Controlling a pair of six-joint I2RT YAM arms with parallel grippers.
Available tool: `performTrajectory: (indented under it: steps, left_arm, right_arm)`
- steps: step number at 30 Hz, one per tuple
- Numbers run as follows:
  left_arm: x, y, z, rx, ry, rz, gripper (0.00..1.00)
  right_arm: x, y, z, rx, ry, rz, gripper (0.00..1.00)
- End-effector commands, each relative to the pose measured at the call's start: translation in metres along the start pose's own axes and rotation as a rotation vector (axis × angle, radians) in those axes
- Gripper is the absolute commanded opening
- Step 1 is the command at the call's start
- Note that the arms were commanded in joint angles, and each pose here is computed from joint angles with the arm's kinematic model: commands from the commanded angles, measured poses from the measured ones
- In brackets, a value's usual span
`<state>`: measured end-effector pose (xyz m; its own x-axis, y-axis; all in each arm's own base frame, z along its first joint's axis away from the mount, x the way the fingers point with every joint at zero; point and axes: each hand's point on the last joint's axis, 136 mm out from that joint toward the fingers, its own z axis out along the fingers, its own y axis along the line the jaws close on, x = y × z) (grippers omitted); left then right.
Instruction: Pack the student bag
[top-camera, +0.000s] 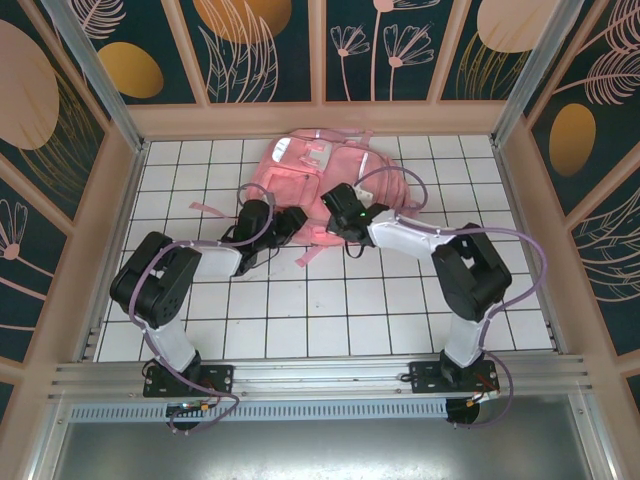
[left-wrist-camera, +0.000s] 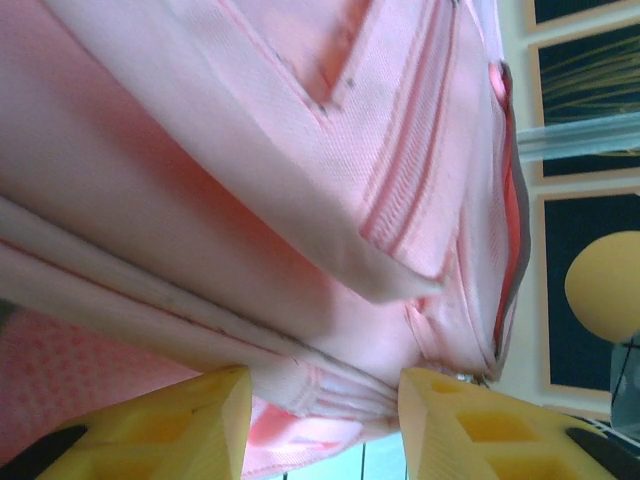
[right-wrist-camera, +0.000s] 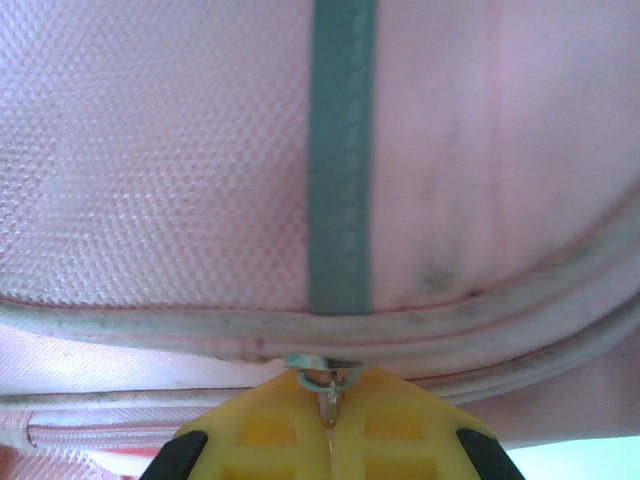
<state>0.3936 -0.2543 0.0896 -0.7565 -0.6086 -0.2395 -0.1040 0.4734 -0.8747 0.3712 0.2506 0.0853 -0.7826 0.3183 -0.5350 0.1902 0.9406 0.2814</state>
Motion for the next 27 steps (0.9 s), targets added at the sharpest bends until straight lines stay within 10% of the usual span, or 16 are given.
performTrajectory:
  steps: [1,13,27]
  left_arm:
    - [-0.036,0.012,-0.007,-0.050,-0.106,0.005,0.44]
    - [-0.132,0.059,-0.011,-0.243,-0.305,0.076,0.44]
    - [-0.094,-0.030,-0.040,0.008,-0.129,0.014,0.68]
  right_arm:
    - [-0.012,-0.018,-0.016,-0.018,-0.024,-0.008,0.00]
    - [-0.030,-0.099,-0.034,0.048,0.044,-0.250,0.00]
    - [0.014,0.084,-0.051,-0.728,0.220,-0.292,0.00]
